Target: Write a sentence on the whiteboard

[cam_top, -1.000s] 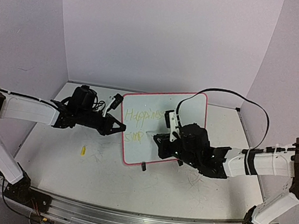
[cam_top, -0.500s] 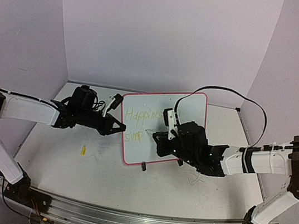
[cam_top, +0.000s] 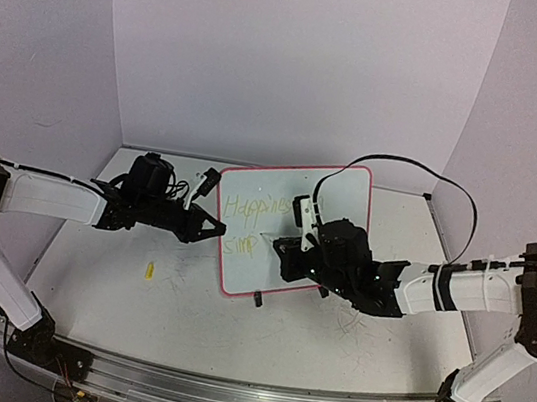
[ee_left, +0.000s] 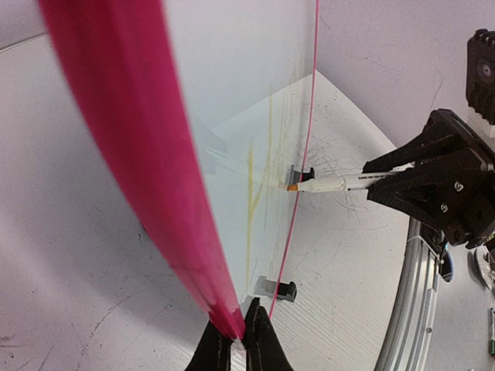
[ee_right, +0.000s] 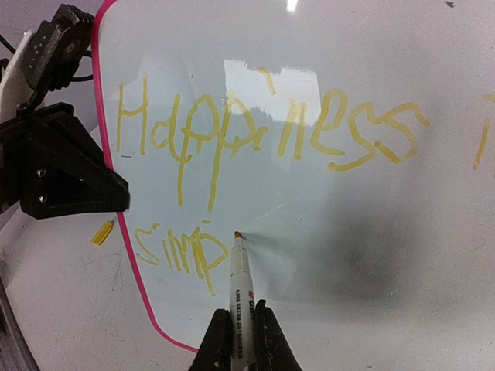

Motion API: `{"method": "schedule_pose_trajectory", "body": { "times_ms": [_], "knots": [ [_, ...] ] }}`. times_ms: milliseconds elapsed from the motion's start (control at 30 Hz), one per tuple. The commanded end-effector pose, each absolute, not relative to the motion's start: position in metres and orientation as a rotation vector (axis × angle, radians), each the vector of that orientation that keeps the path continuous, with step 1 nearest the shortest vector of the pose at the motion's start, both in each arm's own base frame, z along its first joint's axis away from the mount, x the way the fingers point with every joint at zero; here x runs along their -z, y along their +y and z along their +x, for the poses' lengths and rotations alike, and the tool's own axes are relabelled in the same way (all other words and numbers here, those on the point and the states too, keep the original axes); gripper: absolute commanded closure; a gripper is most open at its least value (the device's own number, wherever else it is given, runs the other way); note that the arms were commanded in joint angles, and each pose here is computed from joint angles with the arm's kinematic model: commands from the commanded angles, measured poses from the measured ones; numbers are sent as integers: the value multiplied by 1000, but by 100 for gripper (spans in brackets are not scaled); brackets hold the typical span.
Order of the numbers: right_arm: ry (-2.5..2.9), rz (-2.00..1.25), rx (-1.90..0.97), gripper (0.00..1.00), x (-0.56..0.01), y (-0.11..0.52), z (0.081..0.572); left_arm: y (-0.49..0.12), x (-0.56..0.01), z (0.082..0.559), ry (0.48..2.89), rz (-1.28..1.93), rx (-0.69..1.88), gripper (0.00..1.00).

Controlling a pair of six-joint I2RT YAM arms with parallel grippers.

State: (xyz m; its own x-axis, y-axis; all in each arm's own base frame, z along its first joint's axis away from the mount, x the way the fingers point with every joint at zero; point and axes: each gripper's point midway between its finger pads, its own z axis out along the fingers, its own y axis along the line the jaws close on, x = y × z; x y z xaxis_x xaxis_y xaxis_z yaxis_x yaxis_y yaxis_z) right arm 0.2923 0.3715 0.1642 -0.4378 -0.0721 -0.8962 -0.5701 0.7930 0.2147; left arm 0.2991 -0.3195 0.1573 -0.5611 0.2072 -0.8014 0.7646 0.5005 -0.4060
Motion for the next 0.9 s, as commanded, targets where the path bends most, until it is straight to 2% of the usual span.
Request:
{"method": "schedule_pose_trajectory", "body": {
  "times_ms": [0, 400, 700, 867],
  "knots": [
    [2012, -473, -597, 100, -150, 364, 287, -317, -160, 310, 2023, 820, 920, 100],
    [2049, -479, -603, 100, -138, 361, 278, -316, -159, 310, 2027, 818, 921, 100],
    [1913, -472, -626, 100, -191, 356, 280, -317, -159, 310, 2027, 820, 923, 100],
    [1906, -507, -649, 100, -189, 370, 283, -317, -159, 310, 2027, 820, 925, 100]
  ]
}}
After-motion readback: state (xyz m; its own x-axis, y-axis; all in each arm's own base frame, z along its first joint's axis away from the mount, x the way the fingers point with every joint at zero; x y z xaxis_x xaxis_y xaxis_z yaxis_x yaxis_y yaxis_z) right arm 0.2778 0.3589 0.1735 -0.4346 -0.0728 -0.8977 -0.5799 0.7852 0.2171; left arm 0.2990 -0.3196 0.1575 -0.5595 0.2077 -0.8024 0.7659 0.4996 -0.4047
